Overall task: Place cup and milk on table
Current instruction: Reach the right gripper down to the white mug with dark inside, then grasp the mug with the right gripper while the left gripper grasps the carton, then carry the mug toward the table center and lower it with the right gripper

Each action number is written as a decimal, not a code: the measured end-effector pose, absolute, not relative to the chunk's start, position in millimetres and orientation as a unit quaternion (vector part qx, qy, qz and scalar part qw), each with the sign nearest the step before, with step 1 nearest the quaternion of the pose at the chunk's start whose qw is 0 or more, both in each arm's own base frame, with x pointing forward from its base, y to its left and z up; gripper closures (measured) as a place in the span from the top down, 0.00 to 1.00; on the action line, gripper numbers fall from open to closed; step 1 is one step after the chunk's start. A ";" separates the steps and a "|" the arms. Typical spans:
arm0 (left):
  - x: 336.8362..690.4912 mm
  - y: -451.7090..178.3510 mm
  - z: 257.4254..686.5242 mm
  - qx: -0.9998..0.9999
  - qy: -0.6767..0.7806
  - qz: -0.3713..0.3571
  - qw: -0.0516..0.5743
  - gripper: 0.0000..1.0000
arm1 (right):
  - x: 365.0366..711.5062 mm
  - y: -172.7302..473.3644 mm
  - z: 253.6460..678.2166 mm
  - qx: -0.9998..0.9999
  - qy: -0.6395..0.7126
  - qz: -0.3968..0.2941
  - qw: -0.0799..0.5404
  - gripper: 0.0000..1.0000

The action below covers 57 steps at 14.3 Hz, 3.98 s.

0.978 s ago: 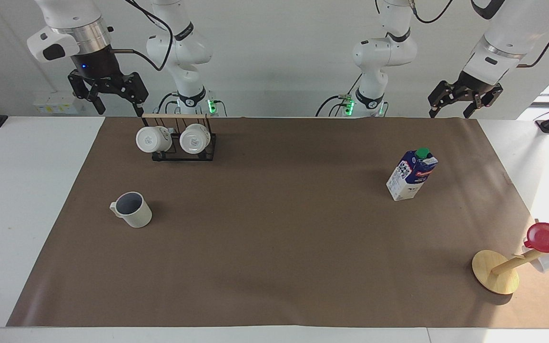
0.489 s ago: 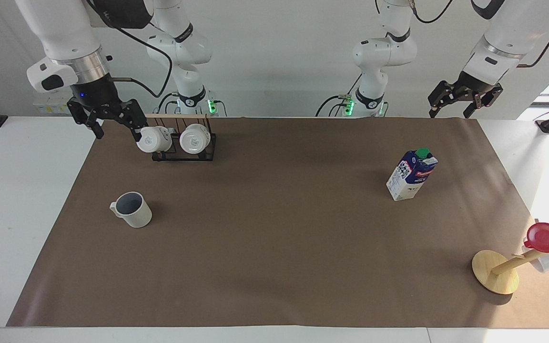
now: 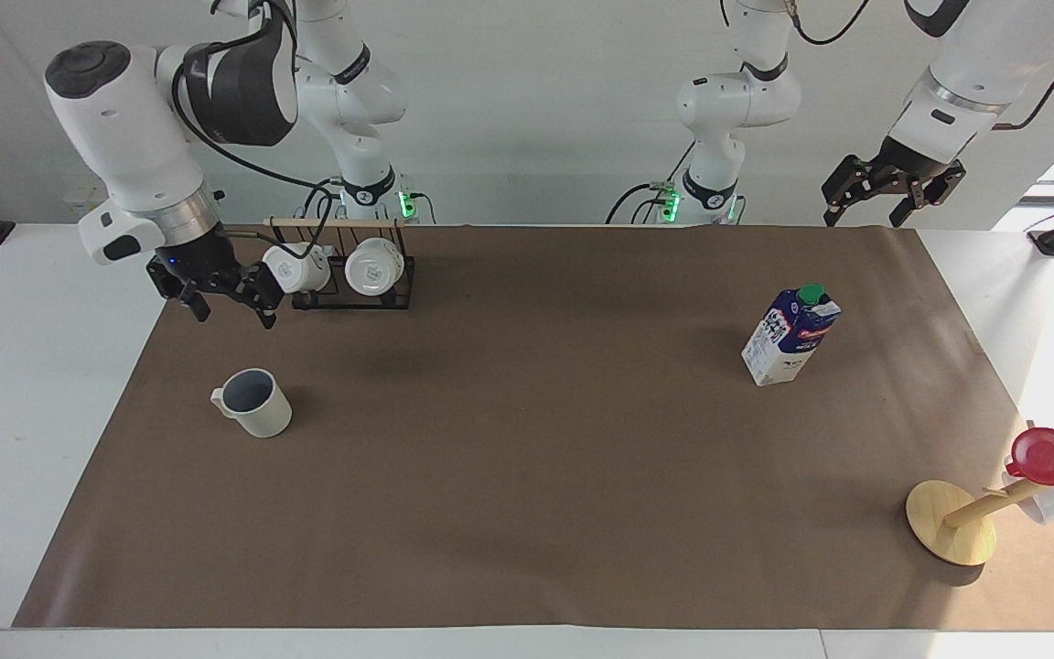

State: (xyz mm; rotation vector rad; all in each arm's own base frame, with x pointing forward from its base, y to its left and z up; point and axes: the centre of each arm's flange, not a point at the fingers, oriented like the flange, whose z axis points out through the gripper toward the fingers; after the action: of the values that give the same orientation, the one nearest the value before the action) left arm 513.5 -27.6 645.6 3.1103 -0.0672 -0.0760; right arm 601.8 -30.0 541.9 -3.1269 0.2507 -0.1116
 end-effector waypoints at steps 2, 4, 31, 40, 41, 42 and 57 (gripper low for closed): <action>513.5 -27.6 645.6 0.999 -0.022 -0.024 0.015 1.00 | 601.1 -37.8 523.2 -0.996 0.086 -0.035 0.001 1.00; 513.5 -27.6 645.6 0.999 -0.022 -0.024 0.015 1.00 | 599.1 -48.2 497.6 -0.995 0.095 -0.038 0.001 1.00; 510.8 -30.7 628.9 0.999 -0.023 -0.026 0.014 1.00 | 598.7 -26.4 373.0 -0.997 0.050 -0.059 -0.024 1.00; 510.4 -31.0 565.3 1.000 -0.020 -0.008 0.012 1.00 | 600.8 -34.4 346.3 -0.997 0.055 -0.045 -0.024 0.85; 508.5 -30.9 558.1 1.000 -0.020 -0.007 0.011 1.00 | 601.0 -35.1 341.0 -0.997 0.054 -0.042 -0.024 0.76; 506.3 -31.0 552.8 1.000 -0.020 -0.006 0.011 1.00 | 601.3 -35.6 336.7 -0.998 0.049 -0.039 -0.024 0.74; 506.7 -30.0 478.1 0.999 -0.017 0.032 0.010 1.00 | 621.4 103.1 398.5 -0.997 -0.014 -0.080 -0.012 0.04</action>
State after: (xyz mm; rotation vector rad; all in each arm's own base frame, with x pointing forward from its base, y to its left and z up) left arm 506.7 -30.0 478.1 3.1195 -0.0531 0.0998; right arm 621.4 103.1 398.5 -3.1555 -0.0429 -0.2547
